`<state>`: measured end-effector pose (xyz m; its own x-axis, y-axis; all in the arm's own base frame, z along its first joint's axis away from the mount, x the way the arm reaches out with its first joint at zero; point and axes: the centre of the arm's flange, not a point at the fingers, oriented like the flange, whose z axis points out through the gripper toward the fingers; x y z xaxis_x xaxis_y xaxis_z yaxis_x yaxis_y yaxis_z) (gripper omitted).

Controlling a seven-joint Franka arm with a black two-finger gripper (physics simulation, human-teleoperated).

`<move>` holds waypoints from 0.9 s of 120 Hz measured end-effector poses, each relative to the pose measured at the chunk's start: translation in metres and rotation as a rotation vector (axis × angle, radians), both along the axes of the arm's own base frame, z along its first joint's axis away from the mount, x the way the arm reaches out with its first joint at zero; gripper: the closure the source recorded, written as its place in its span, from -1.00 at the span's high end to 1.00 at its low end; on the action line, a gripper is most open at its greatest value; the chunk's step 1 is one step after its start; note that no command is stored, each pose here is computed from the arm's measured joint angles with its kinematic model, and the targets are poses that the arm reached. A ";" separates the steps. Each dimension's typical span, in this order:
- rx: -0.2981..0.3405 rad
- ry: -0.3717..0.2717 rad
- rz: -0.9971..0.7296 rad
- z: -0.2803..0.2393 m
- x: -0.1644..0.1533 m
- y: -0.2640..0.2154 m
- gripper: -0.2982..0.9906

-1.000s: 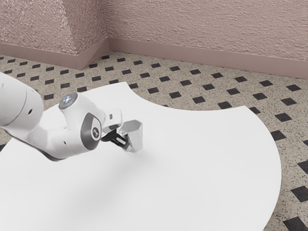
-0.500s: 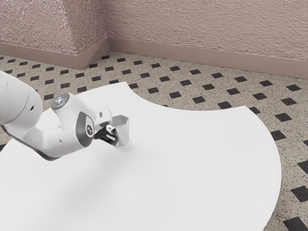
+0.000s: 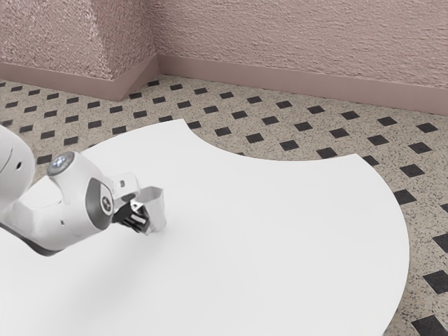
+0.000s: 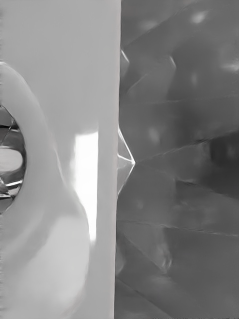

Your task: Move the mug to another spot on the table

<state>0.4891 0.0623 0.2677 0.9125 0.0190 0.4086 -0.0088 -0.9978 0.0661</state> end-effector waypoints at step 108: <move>-0.044 0.047 0.030 -0.009 -0.027 -0.026 -0.51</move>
